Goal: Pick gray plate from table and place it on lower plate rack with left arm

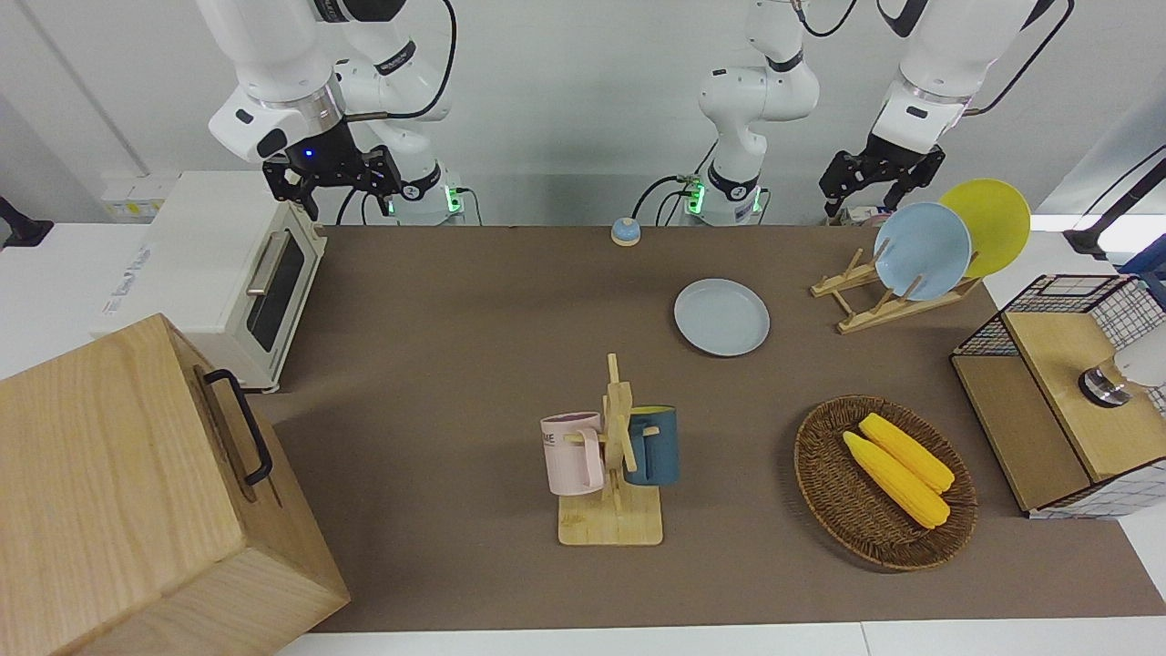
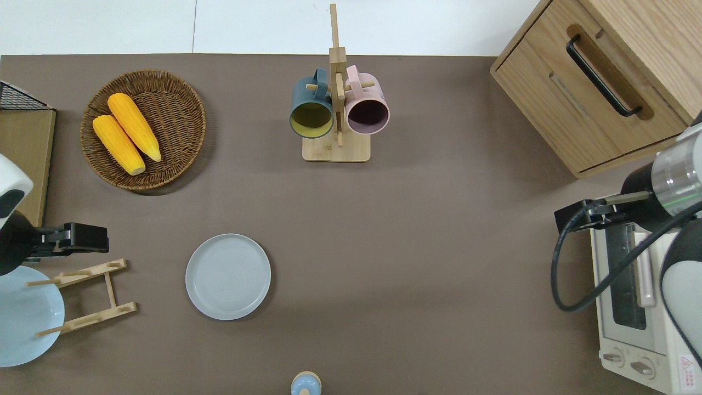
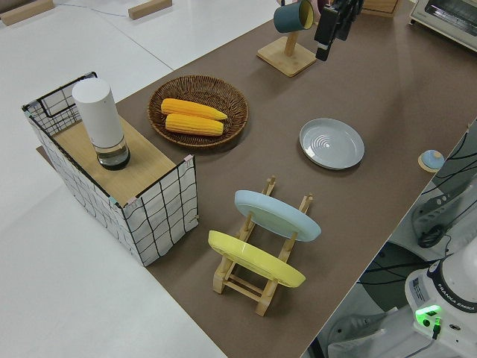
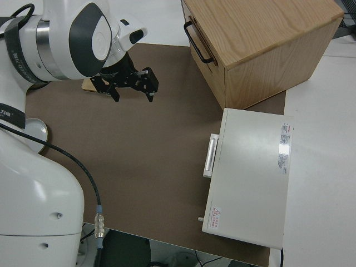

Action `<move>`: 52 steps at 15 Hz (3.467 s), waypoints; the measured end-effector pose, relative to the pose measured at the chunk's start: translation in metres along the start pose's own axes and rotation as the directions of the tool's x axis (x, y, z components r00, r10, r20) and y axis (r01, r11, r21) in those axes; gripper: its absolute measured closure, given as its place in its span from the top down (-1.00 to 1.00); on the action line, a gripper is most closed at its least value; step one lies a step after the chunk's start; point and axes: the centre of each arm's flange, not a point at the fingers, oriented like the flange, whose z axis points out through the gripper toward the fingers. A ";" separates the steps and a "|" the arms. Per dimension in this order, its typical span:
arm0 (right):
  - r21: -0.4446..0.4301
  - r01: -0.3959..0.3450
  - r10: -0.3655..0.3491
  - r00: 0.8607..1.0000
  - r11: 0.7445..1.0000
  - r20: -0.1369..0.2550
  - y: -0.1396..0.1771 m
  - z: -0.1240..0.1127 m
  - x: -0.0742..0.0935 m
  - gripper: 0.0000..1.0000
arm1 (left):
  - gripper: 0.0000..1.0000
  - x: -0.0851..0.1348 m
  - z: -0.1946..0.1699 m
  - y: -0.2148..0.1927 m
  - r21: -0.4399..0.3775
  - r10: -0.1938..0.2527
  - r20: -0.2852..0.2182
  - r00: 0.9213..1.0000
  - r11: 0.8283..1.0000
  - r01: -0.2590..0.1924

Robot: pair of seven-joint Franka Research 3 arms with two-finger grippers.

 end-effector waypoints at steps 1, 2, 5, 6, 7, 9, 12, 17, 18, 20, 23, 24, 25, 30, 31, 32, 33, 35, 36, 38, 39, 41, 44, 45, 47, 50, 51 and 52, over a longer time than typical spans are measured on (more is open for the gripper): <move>0.000 0.000 0.000 1.000 1.000 0.000 0.000 0.000 0.000 0.97 | 0.99 0.000 0.000 0.001 0.000 0.001 0.000 1.000 1.000 -0.001; 0.000 0.000 0.000 1.000 1.000 0.000 0.000 0.000 0.000 0.97 | 0.99 0.000 0.000 0.000 0.000 -0.016 0.000 1.000 1.000 0.016; 0.000 0.000 0.000 1.000 1.000 0.000 0.000 0.000 0.000 0.97 | 0.99 0.002 0.002 -0.004 -0.001 -0.040 0.004 0.999 0.999 0.040; 0.000 0.000 0.000 1.000 1.000 0.000 0.000 0.000 0.000 0.97 | 0.99 0.002 0.003 -0.005 -0.001 -0.044 0.005 0.999 0.999 0.044; 0.000 0.000 0.000 1.000 1.000 0.000 0.000 0.000 0.000 0.97 | 0.99 0.003 0.003 -0.005 -0.001 -0.046 0.004 0.999 0.999 0.046; 0.000 0.000 0.000 1.000 1.000 0.000 0.000 0.000 0.000 0.97 | 0.99 0.003 0.003 -0.004 -0.001 -0.046 0.005 0.999 0.999 0.046; 0.000 0.000 0.000 1.000 1.000 0.000 0.000 0.000 0.000 0.97 | 0.99 0.005 0.007 -0.003 0.001 -0.045 0.012 0.999 0.999 0.045; 0.000 0.000 0.000 1.000 1.000 0.000 0.000 0.000 0.000 0.97 | 0.99 0.008 0.014 -0.004 0.003 -0.050 0.027 0.998 0.999 0.050; 0.000 0.000 0.000 1.000 1.000 0.000 0.000 0.000 0.000 0.97 | 0.99 0.008 0.015 -0.003 0.004 -0.049 0.029 0.998 0.999 0.049; 0.000 0.000 0.000 1.000 1.000 0.000 0.000 0.000 0.000 0.97 | 0.99 0.009 0.021 0.000 0.002 -0.044 0.043 0.998 0.999 0.044; 0.000 0.000 0.000 1.000 1.000 0.000 0.000 0.000 0.000 0.97 | 0.99 0.012 0.046 0.003 0.001 -0.041 0.072 0.997 0.999 0.041; 0.000 0.000 0.000 1.000 1.000 0.000 0.000 0.000 0.000 0.97 | 0.99 0.014 0.060 0.004 0.001 -0.041 0.076 0.996 0.999 0.041; 0.000 0.000 0.000 1.000 1.000 0.000 0.000 0.000 0.000 0.97 | 0.99 0.016 0.074 0.004 0.001 -0.041 0.083 0.996 0.999 0.041; 0.000 0.000 0.000 1.000 1.000 0.000 0.000 0.000 0.000 0.97 | 0.99 0.016 0.140 0.006 0.003 -0.041 0.098 0.994 0.999 0.041; 0.000 0.000 0.000 1.000 1.000 0.000 0.000 0.000 0.000 0.97 | 0.99 0.014 0.156 0.006 0.003 -0.040 0.098 0.994 0.999 0.039; 0.000 0.000 0.000 1.000 1.000 0.000 0.000 0.000 0.000 0.97 | 0.99 0.012 0.173 0.008 0.003 -0.037 0.097 0.995 0.999 0.037; 0.000 0.000 0.000 1.000 1.000 0.000 0.000 0.000 0.000 0.97 | 0.99 0.008 0.194 0.009 0.003 -0.034 0.094 0.995 0.999 0.034; 0.000 0.000 0.000 1.000 1.000 0.000 0.000 0.000 0.000 0.97 | 0.99 0.003 0.216 0.014 0.002 -0.024 0.081 0.996 1.000 0.024; 0.000 0.000 0.000 1.000 1.000 0.000 0.000 0.000 0.000 0.97 | 0.99 -0.001 0.226 0.017 0.003 -0.019 0.081 0.997 1.000 0.019; 0.000 0.000 0.000 1.000 1.000 0.000 0.000 0.000 0.000 0.97 | 0.99 -0.005 0.240 0.021 0.006 -0.015 0.090 0.996 1.000 0.014; 0.000 0.000 0.000 1.000 1.000 0.000 0.000 0.000 0.000 0.97 | 0.99 -0.006 0.247 0.022 0.008 -0.013 0.100 0.995 1.000 0.013; 0.000 0.000 0.000 1.000 1.000 0.000 0.000 0.000 0.000 0.97 | 0.99 -0.006 0.261 0.023 0.012 -0.013 0.124 0.992 1.000 0.011; 0.000 0.000 0.000 1.000 1.000 0.000 0.000 0.000 0.000 0.97 | 0.99 -0.005 0.282 0.023 0.019 -0.014 0.166 0.986 1.000 0.011; 0.000 0.000 0.000 1.000 1.000 0.000 0.000 0.000 0.000 0.97 | 0.99 -0.005 0.290 0.023 0.022 -0.017 0.181 0.983 1.000 0.014; 0.000 0.000 0.000 1.000 1.000 0.000 0.000 0.000 0.000 0.97 | 0.99 -0.004 0.306 0.024 0.031 -0.036 0.212 0.977 0.999 0.030; 0.000 0.000 0.000 1.000 1.000 0.000 0.000 0.000 0.000 0.97 | 0.98 -0.004 0.325 0.024 0.040 -0.051 0.244 0.968 0.998 0.043; 0.000 0.000 0.000 1.000 1.000 0.000 0.000 0.000 0.000 0.97 | 0.98 -0.003 0.330 0.025 0.041 -0.053 0.250 0.967 0.998 0.044; 0.000 0.000 0.000 1.000 1.000 0.000 0.000 0.000 0.000 0.97 | 0.96 -0.003 0.333 0.025 0.042 -0.054 0.251 0.966 0.998 0.044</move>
